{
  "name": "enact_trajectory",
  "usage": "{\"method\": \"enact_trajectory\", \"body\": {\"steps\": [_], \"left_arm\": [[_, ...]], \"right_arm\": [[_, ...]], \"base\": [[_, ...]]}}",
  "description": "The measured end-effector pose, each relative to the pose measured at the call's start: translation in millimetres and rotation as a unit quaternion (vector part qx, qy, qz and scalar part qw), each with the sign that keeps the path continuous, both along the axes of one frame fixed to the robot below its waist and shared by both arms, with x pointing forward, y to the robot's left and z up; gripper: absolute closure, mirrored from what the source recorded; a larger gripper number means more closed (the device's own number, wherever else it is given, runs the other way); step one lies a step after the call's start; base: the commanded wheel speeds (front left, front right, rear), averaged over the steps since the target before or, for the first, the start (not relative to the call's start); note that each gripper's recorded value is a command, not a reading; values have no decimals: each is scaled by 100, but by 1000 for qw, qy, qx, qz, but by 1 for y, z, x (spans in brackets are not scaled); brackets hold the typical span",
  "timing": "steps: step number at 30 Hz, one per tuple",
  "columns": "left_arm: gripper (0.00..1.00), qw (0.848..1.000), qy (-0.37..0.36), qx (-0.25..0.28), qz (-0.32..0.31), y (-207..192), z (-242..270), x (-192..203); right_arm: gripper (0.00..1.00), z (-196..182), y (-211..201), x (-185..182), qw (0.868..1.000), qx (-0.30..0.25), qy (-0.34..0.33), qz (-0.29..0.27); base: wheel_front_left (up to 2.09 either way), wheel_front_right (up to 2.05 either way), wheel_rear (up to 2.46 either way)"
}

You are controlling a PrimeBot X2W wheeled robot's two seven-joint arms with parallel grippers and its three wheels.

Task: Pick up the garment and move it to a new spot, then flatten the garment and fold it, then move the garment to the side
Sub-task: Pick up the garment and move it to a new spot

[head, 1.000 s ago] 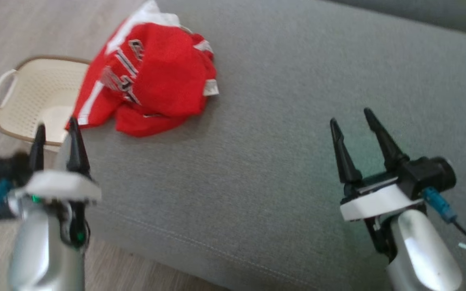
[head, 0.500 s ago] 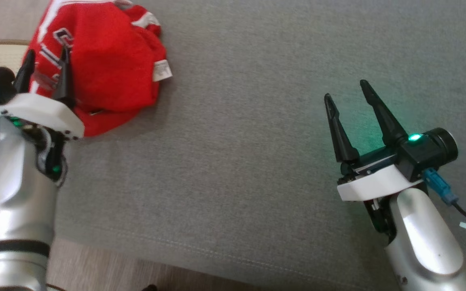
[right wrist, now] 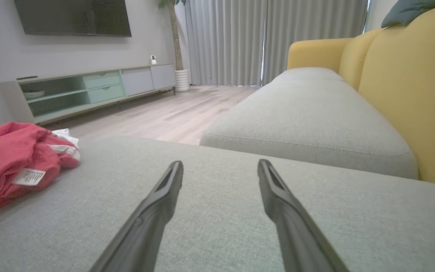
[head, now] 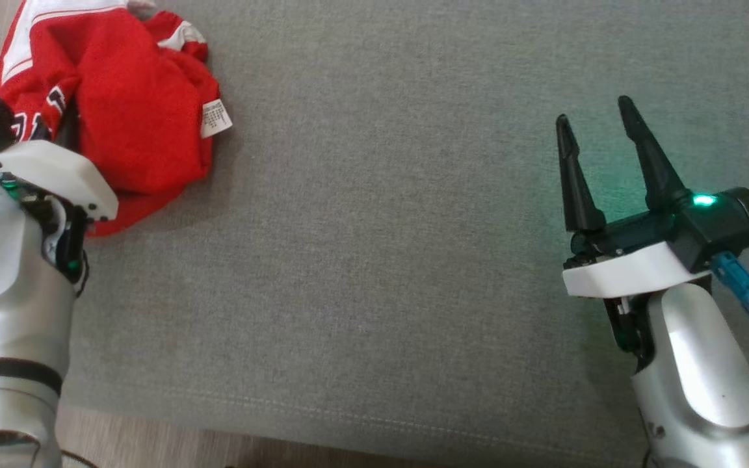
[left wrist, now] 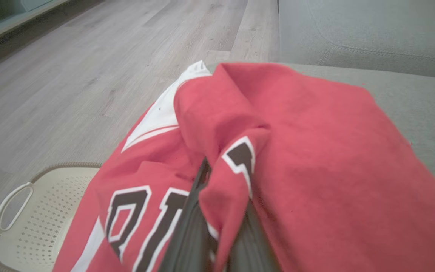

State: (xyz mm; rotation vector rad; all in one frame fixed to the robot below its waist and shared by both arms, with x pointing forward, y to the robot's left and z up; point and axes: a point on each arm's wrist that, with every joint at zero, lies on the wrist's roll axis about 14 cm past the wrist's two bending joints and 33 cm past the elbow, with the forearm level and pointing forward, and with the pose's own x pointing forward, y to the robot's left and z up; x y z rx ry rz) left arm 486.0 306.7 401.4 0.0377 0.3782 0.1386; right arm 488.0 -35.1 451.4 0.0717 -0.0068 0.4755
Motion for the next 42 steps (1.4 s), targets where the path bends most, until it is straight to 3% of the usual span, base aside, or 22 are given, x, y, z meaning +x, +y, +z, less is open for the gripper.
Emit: {"method": "enact_trajectory", "body": {"steps": [9, 19, 30, 33, 34, 42], "left_arm": [[100, 993, -87, 23, -75, -38, 61, 42], [100, 966, -159, -1, -205, -151, 104, 71], [100, 903, -190, -108, -369, -338, 131, 48], [100, 891, -188, -119, -396, -364, 131, 39], [100, 878, -184, -131, -421, -388, 131, 30], [100, 825, -164, -172, -513, -462, 124, -21]], "right_arm": [[0, 10, -49, -1, 997, 6, 1, -77], [0, 14, -108, -33, 988, -1, 15, -154], [0, 28, -165, -78, 972, 5, 14, -233], [0, 32, -175, -86, 969, 6, 11, -247], [0, 35, -184, -93, 965, 7, 8, -261], [0, 48, -211, -113, 952, 33, -4, -305]], "base": [[0, 0, 0], [0, 0, 0], [0, 0, 0], [0, 0, 0], [0, 0, 0], [0, 0, 0]]}}
